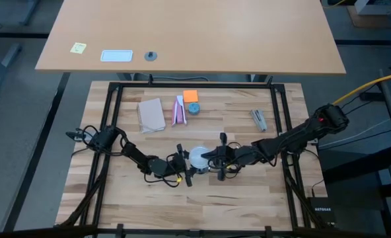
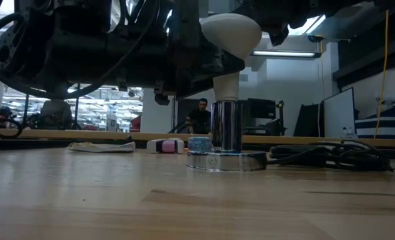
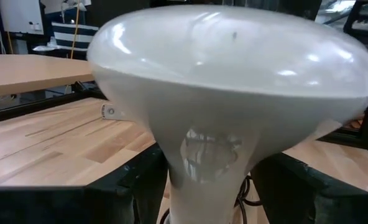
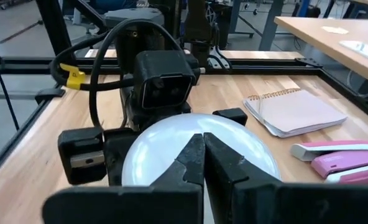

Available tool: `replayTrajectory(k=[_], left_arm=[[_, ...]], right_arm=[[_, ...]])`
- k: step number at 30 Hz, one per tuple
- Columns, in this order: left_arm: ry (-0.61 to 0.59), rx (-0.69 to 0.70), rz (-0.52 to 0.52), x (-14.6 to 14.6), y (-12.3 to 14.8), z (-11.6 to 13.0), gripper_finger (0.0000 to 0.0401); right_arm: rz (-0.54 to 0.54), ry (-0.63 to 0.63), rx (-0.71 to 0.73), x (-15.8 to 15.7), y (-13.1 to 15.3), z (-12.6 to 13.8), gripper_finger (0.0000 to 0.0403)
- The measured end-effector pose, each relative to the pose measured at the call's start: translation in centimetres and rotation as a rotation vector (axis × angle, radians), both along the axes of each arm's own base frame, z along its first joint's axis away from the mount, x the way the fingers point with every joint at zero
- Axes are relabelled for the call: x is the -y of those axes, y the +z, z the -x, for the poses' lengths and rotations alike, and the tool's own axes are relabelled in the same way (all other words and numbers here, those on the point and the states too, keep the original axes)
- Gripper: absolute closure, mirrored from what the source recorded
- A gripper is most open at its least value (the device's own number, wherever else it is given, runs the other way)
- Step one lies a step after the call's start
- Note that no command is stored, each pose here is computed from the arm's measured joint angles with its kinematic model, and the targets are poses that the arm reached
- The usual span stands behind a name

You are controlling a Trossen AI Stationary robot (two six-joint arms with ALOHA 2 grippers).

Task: Screw lightbulb
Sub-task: Insert the lightbulb into the lamp

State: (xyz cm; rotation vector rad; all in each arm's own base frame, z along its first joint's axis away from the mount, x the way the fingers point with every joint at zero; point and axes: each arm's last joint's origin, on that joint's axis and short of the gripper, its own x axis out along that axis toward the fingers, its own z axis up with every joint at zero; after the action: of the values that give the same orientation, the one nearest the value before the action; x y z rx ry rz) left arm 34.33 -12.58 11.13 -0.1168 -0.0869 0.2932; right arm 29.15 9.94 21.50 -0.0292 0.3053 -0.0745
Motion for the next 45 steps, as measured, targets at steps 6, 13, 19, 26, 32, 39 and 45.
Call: replayTrajectory(k=[6,13,19,26,32,39,45], left_arm=[[0.000,0.000,0.000,0.0,0.0,0.0,0.0192],[-0.022,0.003,-0.001,0.3,0.1,0.0,0.0192],[-0.016,-0.015,-0.008,0.4,-0.1,0.1,0.0192],[-0.013,-0.045,-0.020,0.4,-0.4,0.1,0.0192],[-0.008,-0.047,-0.021,0.4,-0.4,0.1,0.0192],[-0.008,-0.056,-0.049,0.4,-0.4,0.1,0.0192],[-0.007,-0.061,-0.066,0.4,-0.4,0.1,0.0192]], right_arm=[[0.061,0.019,0.010,0.3,1.0,0.7,0.0398],[0.097,0.009,0.016,0.4,1.3,0.8,0.0398],[0.097,0.010,0.025,0.4,1.4,0.8,0.0398],[0.104,0.010,-0.008,0.4,1.2,0.8,0.0398],[0.052,-0.017,-0.041,0.2,-0.2,0.1,0.0398],[0.030,0.006,-0.010,-0.2,-0.7,-0.5,0.0398],[0.017,0.035,-0.004,-0.3,-0.7,-0.6,0.0398]])
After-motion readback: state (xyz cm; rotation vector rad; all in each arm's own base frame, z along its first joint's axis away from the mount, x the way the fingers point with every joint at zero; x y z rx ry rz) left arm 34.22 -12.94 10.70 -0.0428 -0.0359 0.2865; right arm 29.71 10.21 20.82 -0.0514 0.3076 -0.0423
